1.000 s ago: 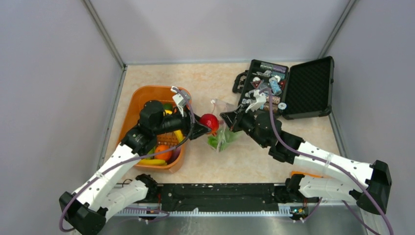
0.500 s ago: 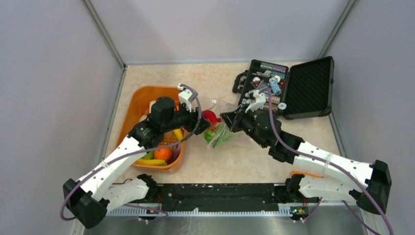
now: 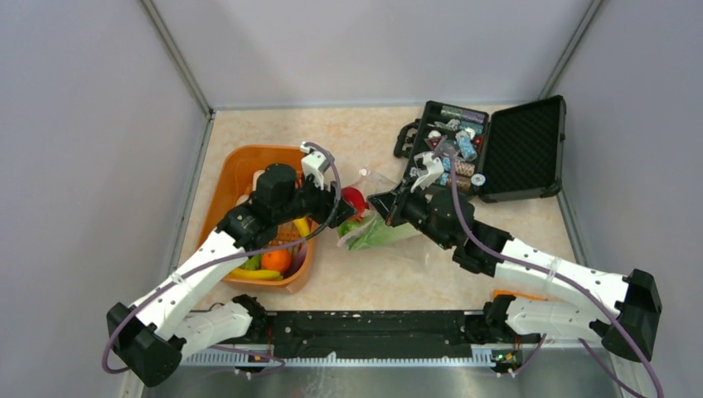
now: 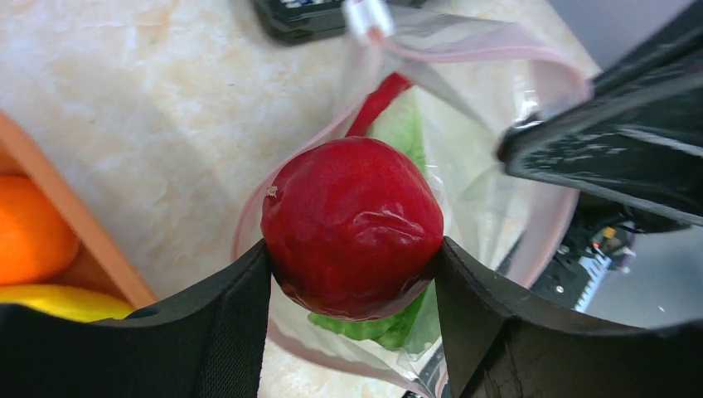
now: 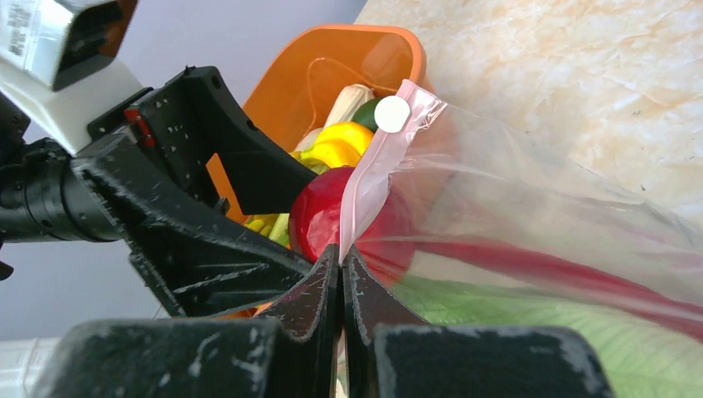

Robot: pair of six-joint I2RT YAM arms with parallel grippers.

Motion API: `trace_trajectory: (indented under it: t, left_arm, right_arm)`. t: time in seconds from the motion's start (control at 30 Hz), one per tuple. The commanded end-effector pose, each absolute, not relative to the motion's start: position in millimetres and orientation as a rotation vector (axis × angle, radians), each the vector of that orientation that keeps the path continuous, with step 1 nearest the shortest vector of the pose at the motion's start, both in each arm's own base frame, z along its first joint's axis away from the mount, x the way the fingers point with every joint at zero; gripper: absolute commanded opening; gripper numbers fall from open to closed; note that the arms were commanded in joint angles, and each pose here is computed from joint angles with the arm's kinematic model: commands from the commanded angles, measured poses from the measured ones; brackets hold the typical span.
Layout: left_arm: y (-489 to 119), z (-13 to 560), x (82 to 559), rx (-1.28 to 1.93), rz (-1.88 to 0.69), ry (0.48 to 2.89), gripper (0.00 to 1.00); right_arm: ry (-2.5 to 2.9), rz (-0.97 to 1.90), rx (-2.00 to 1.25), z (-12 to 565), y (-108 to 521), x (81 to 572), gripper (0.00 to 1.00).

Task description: Place the food in the zip-top bag and seal the zipper

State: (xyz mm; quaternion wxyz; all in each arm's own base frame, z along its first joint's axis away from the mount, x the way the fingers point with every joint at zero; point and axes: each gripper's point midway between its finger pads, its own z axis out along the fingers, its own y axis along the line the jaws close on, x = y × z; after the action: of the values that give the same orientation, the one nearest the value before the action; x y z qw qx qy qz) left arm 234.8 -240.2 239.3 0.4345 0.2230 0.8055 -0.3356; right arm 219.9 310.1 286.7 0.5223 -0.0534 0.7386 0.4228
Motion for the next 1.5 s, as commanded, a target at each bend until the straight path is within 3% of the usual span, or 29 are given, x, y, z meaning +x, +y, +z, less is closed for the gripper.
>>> trace_trajectory:
  t: [0.0,0.23,0.4,0.63,0.93,1.13,1.47]
  left_arm:
    - [-264.3,289.0,221.9,0.643,-1.027,1.811,0.17]
    - [-269.5,286.4,215.3,0.69,-1.071,1.8,0.22]
    - [-258.4,254.3,238.7,0.52,-0.95,1.964,0.19]
    - [-263.2,261.3,249.2,0.376,-1.006,1.932,0.23]
    - [-289.4,288.6,235.5,0.442,-1.241,1.793,0.42]
    - [-288.0,279.6,234.6,0.474,-1.209,1.832,0.62]
    - [-278.8,300.9,225.5,0.545,-1.164,1.74,0.77]
  right_arm:
    - [1.676,1.111,-0.091,321.3,316.3,222.0,0.0]
    - [1.684,1.112,-0.056,318.6,311.5,225.7,0.0]
    - [1.649,1.171,-0.104,328.9,318.0,218.3,0.0]
    - [1.619,1.205,-0.117,338.5,318.9,214.5,0.0]
    - [1.635,1.22,-0.05,330.7,311.1,219.4,0.0]
    - [1.644,1.208,-0.028,328.8,305.0,222.3,0.0]
    - [1.657,1.186,0.038,320.6,292.9,232.5,0.0]
